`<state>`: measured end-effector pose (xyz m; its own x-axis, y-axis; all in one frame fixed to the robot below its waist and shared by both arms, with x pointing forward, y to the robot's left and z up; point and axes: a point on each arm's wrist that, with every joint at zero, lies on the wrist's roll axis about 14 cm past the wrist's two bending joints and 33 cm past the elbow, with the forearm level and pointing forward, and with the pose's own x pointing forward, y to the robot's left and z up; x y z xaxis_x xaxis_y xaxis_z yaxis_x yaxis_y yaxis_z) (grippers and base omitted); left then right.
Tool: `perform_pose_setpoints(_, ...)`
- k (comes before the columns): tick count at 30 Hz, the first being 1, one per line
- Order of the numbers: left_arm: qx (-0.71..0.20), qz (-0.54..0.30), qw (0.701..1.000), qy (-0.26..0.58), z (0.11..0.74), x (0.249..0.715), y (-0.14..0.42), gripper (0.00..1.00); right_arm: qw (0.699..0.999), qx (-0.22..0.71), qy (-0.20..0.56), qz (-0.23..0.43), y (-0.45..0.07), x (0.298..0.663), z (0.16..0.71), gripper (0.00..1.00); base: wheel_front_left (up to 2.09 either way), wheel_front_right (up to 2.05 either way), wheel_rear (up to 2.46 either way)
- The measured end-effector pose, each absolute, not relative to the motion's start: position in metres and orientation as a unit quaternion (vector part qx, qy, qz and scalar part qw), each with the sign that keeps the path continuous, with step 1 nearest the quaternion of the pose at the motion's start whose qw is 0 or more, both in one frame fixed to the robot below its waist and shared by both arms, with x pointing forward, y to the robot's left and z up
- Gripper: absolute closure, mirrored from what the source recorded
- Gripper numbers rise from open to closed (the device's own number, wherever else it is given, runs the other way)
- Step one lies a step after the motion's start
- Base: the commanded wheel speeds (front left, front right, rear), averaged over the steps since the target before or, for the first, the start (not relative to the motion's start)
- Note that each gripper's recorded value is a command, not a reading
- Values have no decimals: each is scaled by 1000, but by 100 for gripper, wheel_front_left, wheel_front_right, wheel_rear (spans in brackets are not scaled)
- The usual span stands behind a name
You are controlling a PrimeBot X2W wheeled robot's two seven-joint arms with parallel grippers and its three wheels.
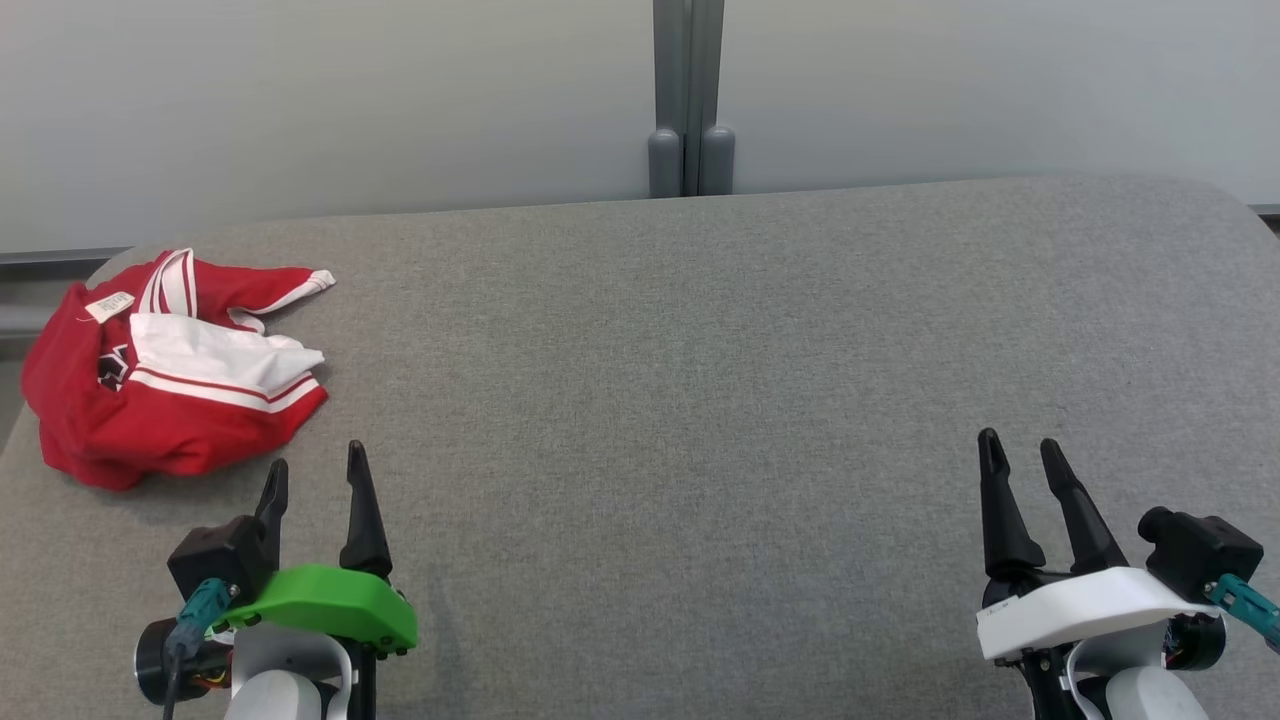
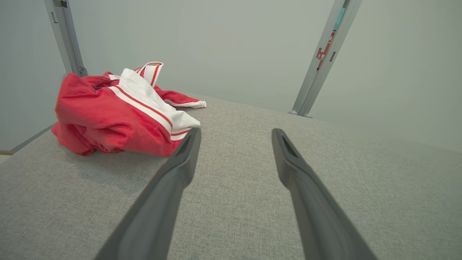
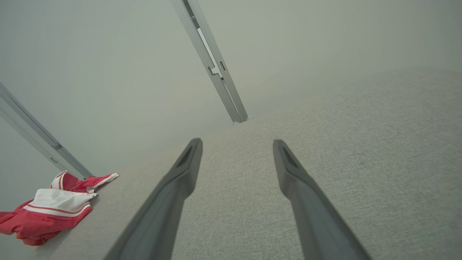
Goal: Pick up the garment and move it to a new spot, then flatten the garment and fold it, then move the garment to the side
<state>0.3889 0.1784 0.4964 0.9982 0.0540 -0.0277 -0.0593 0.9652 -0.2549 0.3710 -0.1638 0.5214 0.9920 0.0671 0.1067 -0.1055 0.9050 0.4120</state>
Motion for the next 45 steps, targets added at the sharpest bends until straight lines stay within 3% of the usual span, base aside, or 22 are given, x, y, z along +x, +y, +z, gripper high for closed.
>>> perform_pose_setpoints(45, -8, 35, 999, 26, 511, 376, 195, 0, 994, 76, -45, 66, -157, 365, 525, 0, 0, 0, 0)
